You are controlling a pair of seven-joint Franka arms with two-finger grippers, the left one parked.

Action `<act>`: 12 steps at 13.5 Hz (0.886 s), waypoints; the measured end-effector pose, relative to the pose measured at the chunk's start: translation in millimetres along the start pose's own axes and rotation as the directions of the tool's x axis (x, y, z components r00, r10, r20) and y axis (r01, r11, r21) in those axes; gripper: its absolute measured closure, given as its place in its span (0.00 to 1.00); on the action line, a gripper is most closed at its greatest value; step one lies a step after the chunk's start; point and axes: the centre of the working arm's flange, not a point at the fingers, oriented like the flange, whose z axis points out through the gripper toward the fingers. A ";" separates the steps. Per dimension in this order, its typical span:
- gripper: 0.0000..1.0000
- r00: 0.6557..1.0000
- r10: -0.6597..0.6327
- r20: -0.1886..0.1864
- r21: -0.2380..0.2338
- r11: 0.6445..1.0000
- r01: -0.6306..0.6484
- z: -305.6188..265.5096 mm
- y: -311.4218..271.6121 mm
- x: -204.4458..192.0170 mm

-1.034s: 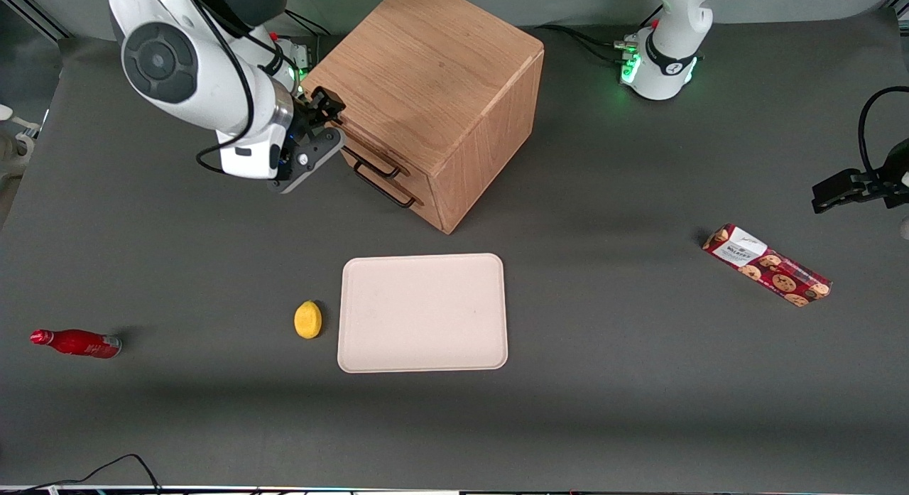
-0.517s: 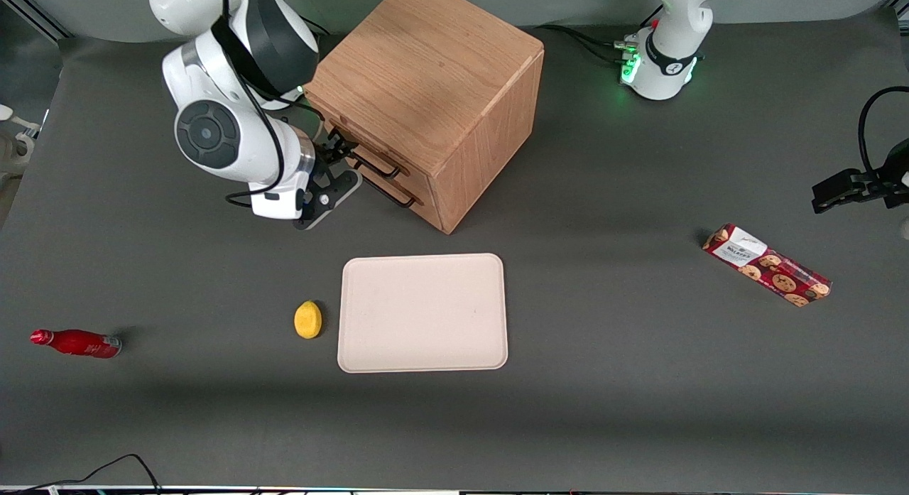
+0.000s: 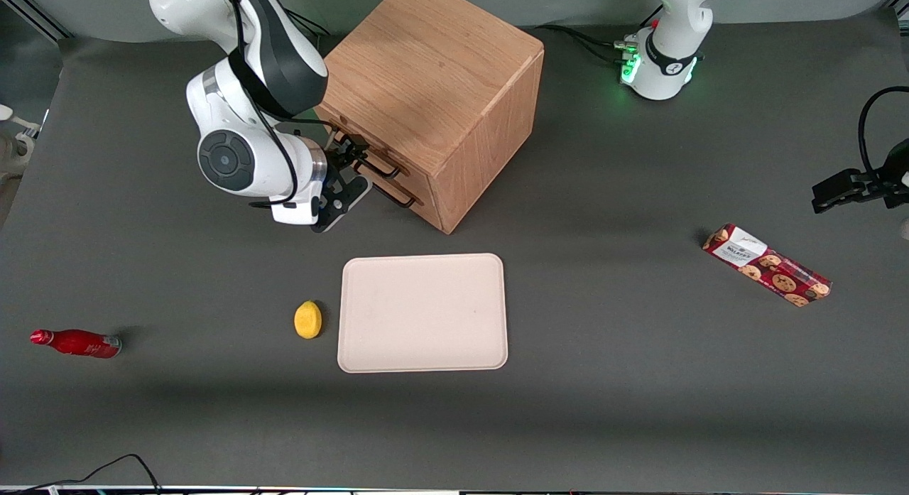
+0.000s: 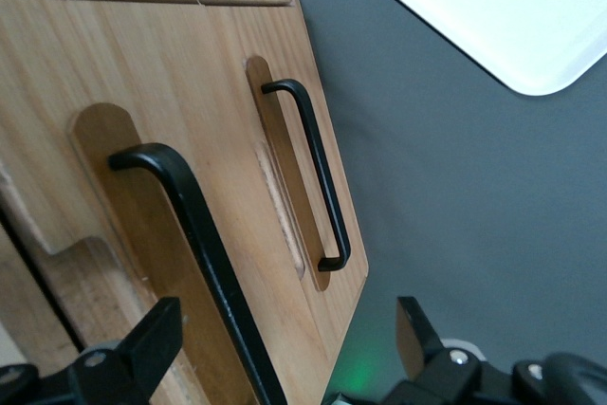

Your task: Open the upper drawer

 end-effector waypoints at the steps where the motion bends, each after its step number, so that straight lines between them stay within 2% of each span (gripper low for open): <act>1: 0.00 1.000 -0.001 0.005 0.001 1.000 0.001 2.4 0.9 0.6; 12: 0.00 0.999 -0.001 0.044 0.010 1.000 0.000 28.6 1.9 4.1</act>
